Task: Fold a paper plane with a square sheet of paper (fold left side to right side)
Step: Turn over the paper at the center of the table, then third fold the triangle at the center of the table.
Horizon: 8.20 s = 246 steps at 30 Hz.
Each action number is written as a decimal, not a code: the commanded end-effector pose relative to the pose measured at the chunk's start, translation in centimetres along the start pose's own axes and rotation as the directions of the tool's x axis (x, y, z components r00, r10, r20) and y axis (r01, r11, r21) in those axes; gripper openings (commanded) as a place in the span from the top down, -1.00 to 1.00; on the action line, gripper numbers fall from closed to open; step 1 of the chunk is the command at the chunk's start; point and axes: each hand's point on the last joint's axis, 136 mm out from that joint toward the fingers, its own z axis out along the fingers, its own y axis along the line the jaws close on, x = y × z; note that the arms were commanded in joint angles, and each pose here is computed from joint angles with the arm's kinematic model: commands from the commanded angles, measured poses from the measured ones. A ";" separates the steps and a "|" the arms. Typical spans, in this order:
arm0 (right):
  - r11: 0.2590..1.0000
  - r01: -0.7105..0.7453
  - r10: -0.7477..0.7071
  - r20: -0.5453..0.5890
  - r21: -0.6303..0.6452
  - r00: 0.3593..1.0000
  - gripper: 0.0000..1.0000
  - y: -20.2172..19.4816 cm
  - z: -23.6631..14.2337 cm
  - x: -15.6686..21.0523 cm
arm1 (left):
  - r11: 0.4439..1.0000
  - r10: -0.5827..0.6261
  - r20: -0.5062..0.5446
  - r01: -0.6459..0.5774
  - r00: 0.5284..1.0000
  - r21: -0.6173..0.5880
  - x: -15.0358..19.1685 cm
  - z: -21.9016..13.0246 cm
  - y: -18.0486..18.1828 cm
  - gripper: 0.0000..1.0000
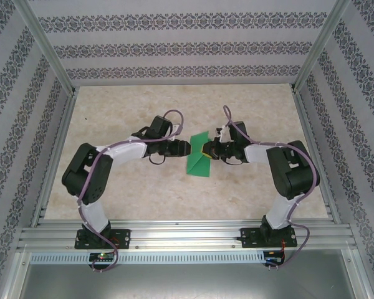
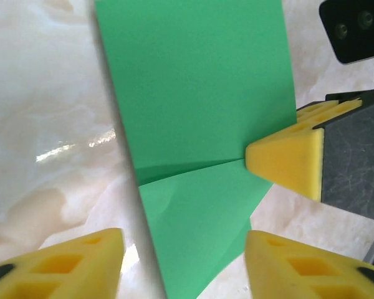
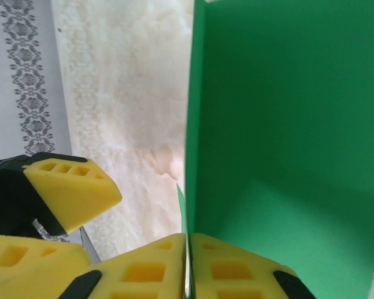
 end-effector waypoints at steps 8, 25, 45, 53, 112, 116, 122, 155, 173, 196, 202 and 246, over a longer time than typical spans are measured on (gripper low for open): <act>0.950 0.268 -0.241 0.165 -0.163 0.956 0.92 10.8 -6.7 -2.9 | 0.994 0.018 0.232 -0.042 0.973 0.099 -3.4 -9.4 -5.2 -0.68; 0.768 0.518 -0.423 0.308 -0.376 0.852 0.88 25.5 -15.6 -2.2 | 0.768 0.000 0.314 -0.201 0.950 0.608 -5.9 -17.0 -18.0 -0.92; 0.790 0.494 -0.400 0.306 -0.362 0.864 0.65 24.6 -15.2 -2.4 | 0.754 0.009 0.246 -0.168 0.969 0.635 -4.5 -15.1 -17.9 0.56; 0.870 0.462 -0.406 0.284 -0.172 0.869 0.24 20.1 -15.1 -3.0 | 0.871 0.012 0.231 -0.124 0.973 0.475 -3.9 -13.1 -14.6 0.66; 0.977 0.032 -0.073 0.190 0.211 0.979 -0.47 2.3 -9.0 -1.7 | 0.967 -0.101 0.017 0.103 0.995 -0.232 -1.8 -4.5 0.3 -0.36; 0.974 0.077 -0.106 0.132 0.211 0.986 -0.42 2.9 -3.9 -2.4 | 0.964 -0.200 0.073 0.209 0.977 -0.167 -1.2 -5.3 2.8 -0.40; 0.964 0.135 -0.152 0.057 0.228 0.987 -0.41 3.2 1.5 -3.9 | 0.951 -0.283 0.083 0.291 0.956 -0.106 -0.1 -5.0 4.7 -0.42; 0.888 0.215 -0.166 -0.152 0.407 0.974 -0.14 -3.7 7.4 -4.5 | 0.947 -0.303 0.013 0.302 0.953 -0.111 -0.3 -1.7 6.2 -0.23; 0.892 0.206 -0.154 -0.159 0.402 0.975 -0.11 -4.0 7.5 -3.9 | 0.958 -0.274 -0.068 0.267 0.959 -0.103 -0.5 1.4 6.9 -0.16; 0.893 0.203 -0.151 -0.158 0.401 0.976 -0.12 -4.1 7.5 -3.8 | 0.976 -0.201 -0.143 0.187 0.969 -0.108 1.9 1.6 4.4 -0.10; 0.898 0.217 -0.164 -0.165 0.383 0.973 -0.12 -4.0 7.6 -3.8 | 0.977 -0.213 -0.126 0.207 0.969 -0.058 1.6 0.9 3.1 -0.10; 0.849 0.422 -0.459 0.047 0.317 0.887 -0.29 2.3 -0.3 -2.5 | 0.938 -0.328 -0.060 0.317 0.943 -0.140 0.7 1.8 5.1 0.81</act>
